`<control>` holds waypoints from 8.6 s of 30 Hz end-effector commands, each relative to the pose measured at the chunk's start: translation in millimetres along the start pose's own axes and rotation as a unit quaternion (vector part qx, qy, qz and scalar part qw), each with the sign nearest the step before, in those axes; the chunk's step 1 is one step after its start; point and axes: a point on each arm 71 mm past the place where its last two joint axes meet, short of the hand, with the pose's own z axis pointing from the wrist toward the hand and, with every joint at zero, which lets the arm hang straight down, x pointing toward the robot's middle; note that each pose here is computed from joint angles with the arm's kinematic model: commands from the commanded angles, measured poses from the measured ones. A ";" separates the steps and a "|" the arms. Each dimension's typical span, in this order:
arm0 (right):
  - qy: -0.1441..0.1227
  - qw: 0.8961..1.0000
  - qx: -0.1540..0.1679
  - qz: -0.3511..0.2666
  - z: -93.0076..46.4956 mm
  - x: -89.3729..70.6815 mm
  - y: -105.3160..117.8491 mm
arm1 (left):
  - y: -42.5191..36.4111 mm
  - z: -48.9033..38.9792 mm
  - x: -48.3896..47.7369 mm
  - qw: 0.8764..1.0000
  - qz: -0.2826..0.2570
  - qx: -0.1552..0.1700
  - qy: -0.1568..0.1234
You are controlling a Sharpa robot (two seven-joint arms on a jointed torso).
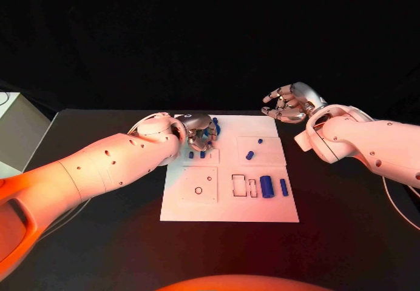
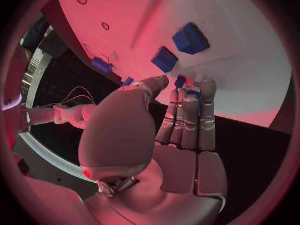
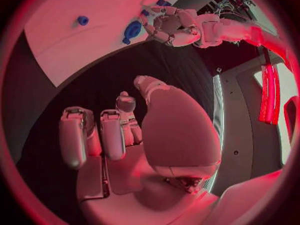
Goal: Assemble the parts on the task board
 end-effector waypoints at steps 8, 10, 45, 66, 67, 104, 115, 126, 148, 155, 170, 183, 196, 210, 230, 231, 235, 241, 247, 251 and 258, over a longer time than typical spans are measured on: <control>0.002 1.000 -0.008 -0.004 -0.4 0.5 1.7 | -0.8 4.3 5.7 1.000 0.010 -0.006 0.019; 0.002 1.000 -0.008 -0.004 -0.5 0.4 1.7 | -0.4 4.5 6.6 1.000 0.011 -0.009 0.023; 0.002 1.000 -0.008 -0.002 -0.3 0.7 1.7 | 5.9 2.1 9.1 0.999 0.019 -0.031 0.037; 0.002 1.000 -0.008 -0.002 -0.5 0.6 1.8 | 1.4 3.2 6.8 1.000 0.004 -0.010 0.019; 0.002 1.000 -0.008 -0.002 -0.5 0.6 1.8 | 1.2 3.2 6.8 1.000 0.002 -0.009 0.019; 0.003 1.000 -0.007 -0.001 -0.9 0.8 1.9 | 1.7 5.4 11.0 0.999 0.005 -0.022 0.037; 0.003 1.000 -0.008 -0.002 -0.7 0.8 2.0 | 0.4 5.5 10.9 1.000 0.008 -0.014 0.026; 0.003 1.000 -0.008 -0.002 -0.6 0.8 2.0 | -2.0 3.8 4.6 1.000 0.003 0.006 -0.019; 0.002 1.000 -0.007 -0.002 0.2 0.1 0.6 | 0.7 -14.6 -14.2 0.999 -0.023 0.008 -0.034; 0.001 1.000 -0.006 -0.003 0.2 -0.6 -0.4 | 10.5 -27.8 -22.5 0.999 -0.031 0.000 -0.029; 0.001 1.000 -0.004 -0.002 -0.5 -0.7 -1.6 | 26.0 -40.1 -27.1 0.999 -0.039 -0.014 -0.030; 0.003 1.000 -0.005 -0.002 -0.2 0.7 -0.6 | 28.7 -33.4 -20.6 0.999 -0.040 -0.018 -0.026; 0.003 1.000 -0.006 -0.001 -0.4 1.1 0.0 | 30.5 -28.8 -11.1 0.999 -0.038 -0.022 -0.012; 0.003 1.000 -0.006 -0.001 -0.9 0.8 -0.1 | 32.1 -27.5 -7.3 0.999 -0.036 -0.028 -0.003; 0.004 1.000 -0.006 -0.001 -1.6 0.7 0.1 | 26.9 -22.6 -3.8 0.999 -0.033 -0.023 0.001; 0.004 1.000 -0.006 -0.001 -1.6 0.7 0.1 | 26.7 -22.4 -3.6 0.999 -0.033 -0.023 0.002; 0.004 1.000 -0.006 -0.001 -1.7 0.8 0.2 | 26.6 -22.1 -2.5 0.999 -0.032 -0.024 0.007; 0.004 1.000 -0.006 0.000 -1.7 0.8 0.2 | 27.4 -22.0 0.6 0.999 -0.027 -0.029 0.019; 0.004 1.000 -0.006 0.000 -1.8 0.9 0.3 | 27.8 -22.5 4.0 0.999 -0.021 -0.030 0.031; 0.004 1.000 -0.006 0.000 -1.8 0.8 0.2 | 26.7 -22.9 5.3 0.999 -0.018 -0.027 0.033; 0.004 1.000 -0.005 -0.001 -1.7 0.6 -0.1 | 24.5 -23.6 6.0 0.999 -0.009 -0.021 0.029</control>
